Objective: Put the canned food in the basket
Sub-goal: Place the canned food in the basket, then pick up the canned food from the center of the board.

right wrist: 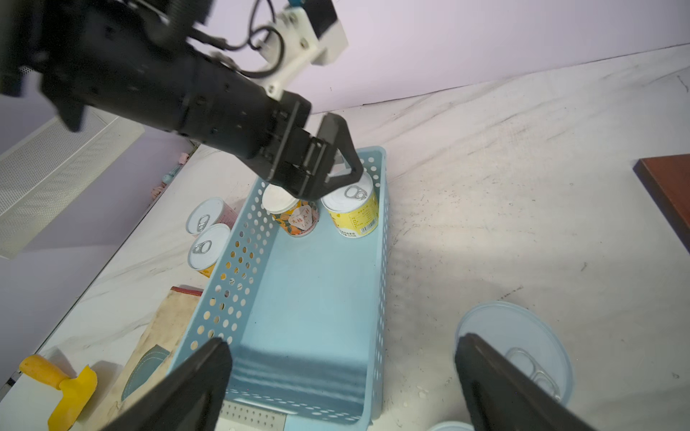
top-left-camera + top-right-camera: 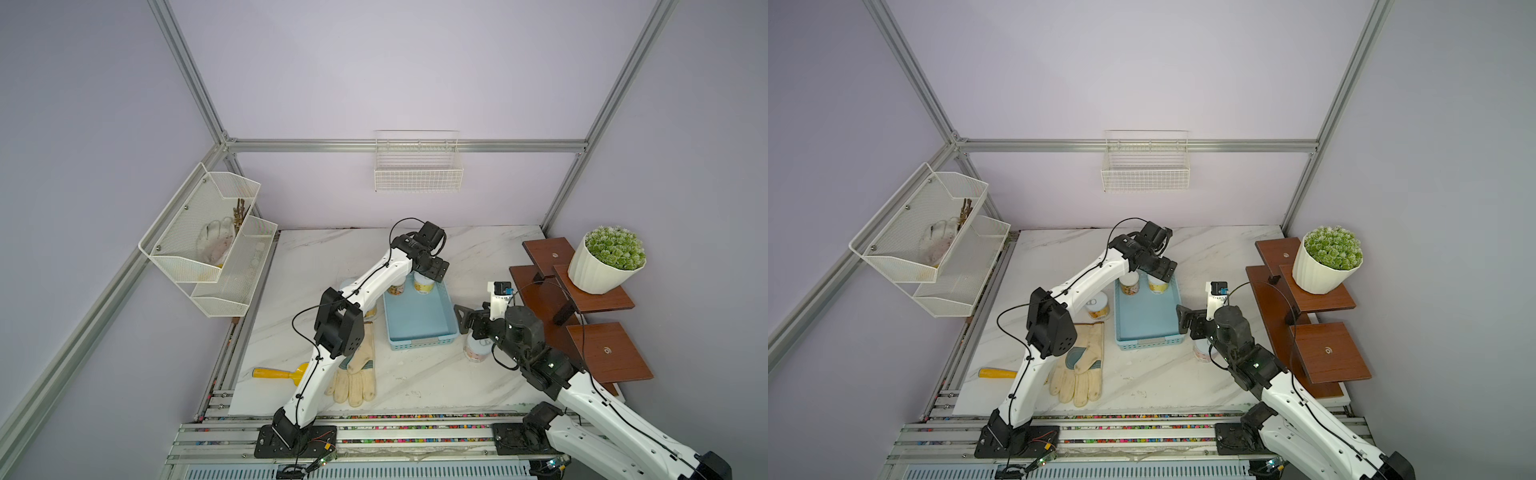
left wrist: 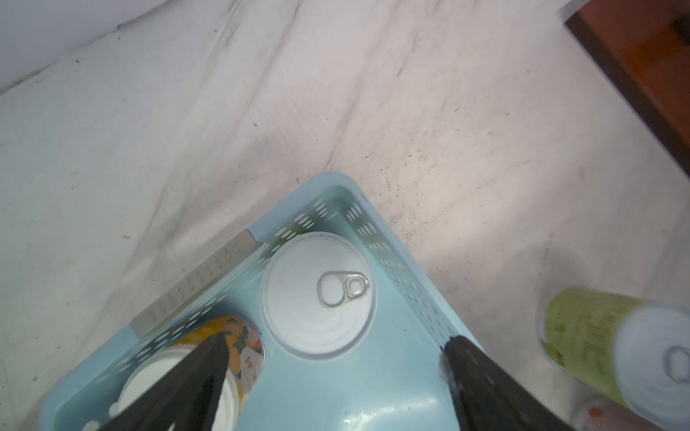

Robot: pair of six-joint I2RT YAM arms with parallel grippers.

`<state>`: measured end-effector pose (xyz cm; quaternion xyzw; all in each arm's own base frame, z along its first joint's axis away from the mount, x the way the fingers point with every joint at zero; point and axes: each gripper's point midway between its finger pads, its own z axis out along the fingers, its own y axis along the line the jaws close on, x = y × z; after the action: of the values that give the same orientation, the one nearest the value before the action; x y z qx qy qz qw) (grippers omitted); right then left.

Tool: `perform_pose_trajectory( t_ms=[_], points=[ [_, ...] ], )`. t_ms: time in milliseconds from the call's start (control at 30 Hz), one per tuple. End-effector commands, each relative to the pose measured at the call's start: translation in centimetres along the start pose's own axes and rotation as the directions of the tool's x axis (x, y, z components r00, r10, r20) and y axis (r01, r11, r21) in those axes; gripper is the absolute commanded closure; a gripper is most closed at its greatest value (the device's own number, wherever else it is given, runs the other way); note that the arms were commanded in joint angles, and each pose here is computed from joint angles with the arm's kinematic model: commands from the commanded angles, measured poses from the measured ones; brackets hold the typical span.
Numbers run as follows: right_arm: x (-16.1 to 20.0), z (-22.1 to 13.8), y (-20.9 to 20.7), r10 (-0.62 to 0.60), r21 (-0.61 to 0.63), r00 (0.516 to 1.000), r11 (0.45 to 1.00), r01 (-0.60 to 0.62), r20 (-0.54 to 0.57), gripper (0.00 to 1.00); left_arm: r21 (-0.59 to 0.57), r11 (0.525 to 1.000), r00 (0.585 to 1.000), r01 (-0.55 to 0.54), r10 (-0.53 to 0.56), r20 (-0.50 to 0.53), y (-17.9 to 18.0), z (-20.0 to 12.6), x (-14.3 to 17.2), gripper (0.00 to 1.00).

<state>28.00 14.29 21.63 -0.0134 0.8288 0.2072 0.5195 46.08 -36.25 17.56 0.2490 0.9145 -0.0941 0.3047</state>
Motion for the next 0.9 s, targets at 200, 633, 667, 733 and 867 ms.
perform_pose_trajectory(
  t_ms=[200, 633, 667, 733, 867],
  points=[
    [1.4, -1.0, -2.0, 0.123, 0.146, 0.984, 0.984, -0.104, -0.129, 0.00, 0.188, 0.981, 0.976, 0.039, -0.078, 0.204, -2.2, -12.0, -0.8, 0.07],
    [2.1, -1.1, -1.8, 0.127, 0.206, 0.950, 0.976, -0.069, -0.284, 0.00, 0.519, 0.854, 0.923, -0.044, -0.164, 0.347, -6.3, -21.3, 6.1, 0.04],
    [2.2, -1.2, -1.8, 0.119, 0.206, 0.949, 0.977, -0.059, -0.292, 0.00, 0.529, 0.847, 0.921, -0.044, -0.171, 0.350, -6.3, -21.6, 6.6, 0.03],
    [2.5, -1.3, -2.4, 0.116, 0.245, 0.942, 0.969, -0.037, -0.314, 0.00, 0.552, 0.832, 0.913, -0.052, -0.185, 0.364, -6.5, -22.4, 7.5, 0.02],
    [3.6, -1.5, -4.2, 0.126, 0.352, 0.920, 0.936, 0.014, -0.372, 0.00, 0.584, 0.810, 0.894, -0.058, -0.218, 0.391, -6.5, -23.3, 9.0, 0.00]
  ],
)
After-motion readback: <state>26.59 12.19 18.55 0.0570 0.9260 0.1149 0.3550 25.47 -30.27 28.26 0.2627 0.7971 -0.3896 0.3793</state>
